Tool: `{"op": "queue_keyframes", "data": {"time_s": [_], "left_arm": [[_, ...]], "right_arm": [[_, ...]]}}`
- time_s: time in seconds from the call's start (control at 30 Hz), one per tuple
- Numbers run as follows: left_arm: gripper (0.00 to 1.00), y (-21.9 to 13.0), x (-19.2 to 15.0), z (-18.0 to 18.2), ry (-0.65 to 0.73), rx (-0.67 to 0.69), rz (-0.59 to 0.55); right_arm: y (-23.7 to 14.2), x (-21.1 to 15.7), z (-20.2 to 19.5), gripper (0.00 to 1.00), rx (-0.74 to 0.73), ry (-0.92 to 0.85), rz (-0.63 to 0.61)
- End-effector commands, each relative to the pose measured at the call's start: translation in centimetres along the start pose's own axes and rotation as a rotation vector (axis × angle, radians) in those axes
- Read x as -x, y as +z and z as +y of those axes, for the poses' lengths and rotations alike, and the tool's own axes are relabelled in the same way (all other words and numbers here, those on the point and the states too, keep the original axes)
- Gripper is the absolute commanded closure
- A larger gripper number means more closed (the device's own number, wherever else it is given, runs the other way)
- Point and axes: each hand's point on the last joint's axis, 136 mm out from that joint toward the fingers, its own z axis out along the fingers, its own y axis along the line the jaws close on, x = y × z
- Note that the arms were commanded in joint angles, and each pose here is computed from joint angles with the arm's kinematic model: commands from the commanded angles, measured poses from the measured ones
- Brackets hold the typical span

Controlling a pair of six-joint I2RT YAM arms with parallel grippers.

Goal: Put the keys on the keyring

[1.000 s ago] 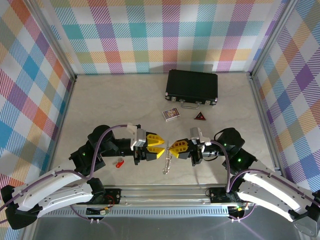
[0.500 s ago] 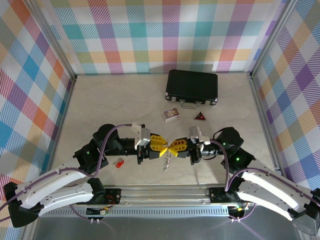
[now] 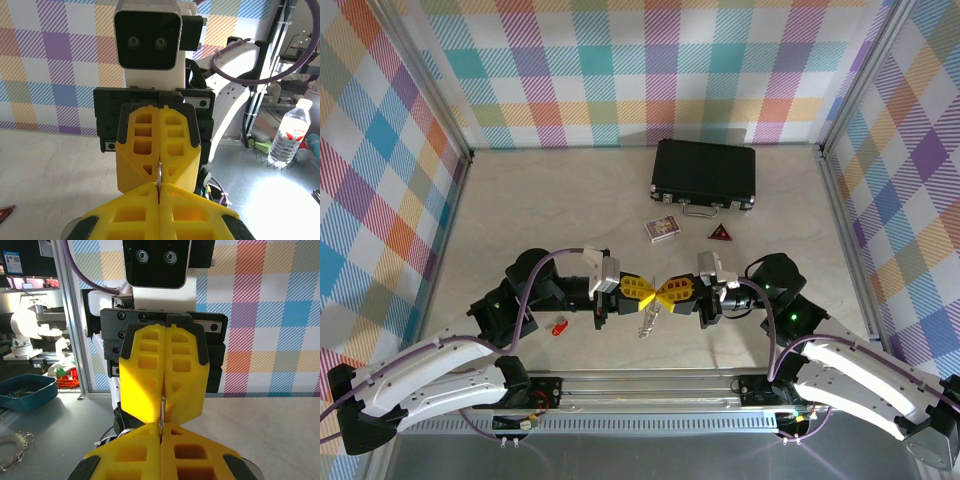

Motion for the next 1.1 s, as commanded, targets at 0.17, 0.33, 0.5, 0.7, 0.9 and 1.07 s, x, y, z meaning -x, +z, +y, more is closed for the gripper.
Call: {"op": "queue_keyframes", "data": {"time_s": [0.17, 0.33, 0.5, 0.7, 0.9, 1.07], "left_arm": [[0.98, 0.2, 0.0, -0.6, 0.004, -0.035, -0.024], [0.99, 0.3, 0.1, -0.7, 0.004, -0.043, -0.028], [1.00, 0.3, 0.2, -0.7, 0.005, -0.042, -0.032], [1.00, 0.0, 0.1, -0.5, 0.005, -0.019, -0.031], [1.00, -0.6, 0.2, -0.2, 0.016, 0.020, -0.033], [1.00, -1.2, 0.3, 0.2, 0.024, 0.062, -0.038]], "right_arm": [[0.2, 0.4, 0.6, 1.00, 0.035, -0.022, -0.013], [0.2, 0.3, 0.6, 1.00, 0.037, -0.022, -0.012], [0.2, 0.4, 0.6, 1.00, 0.036, -0.019, -0.016], [0.0, 0.4, 0.3, 0.85, 0.006, -0.002, -0.014], [-0.8, 0.9, 0.3, 0.53, -0.045, 0.042, -0.008], [-1.5, 0.2, -0.8, 0.43, -0.140, 0.094, 0.031]]}}
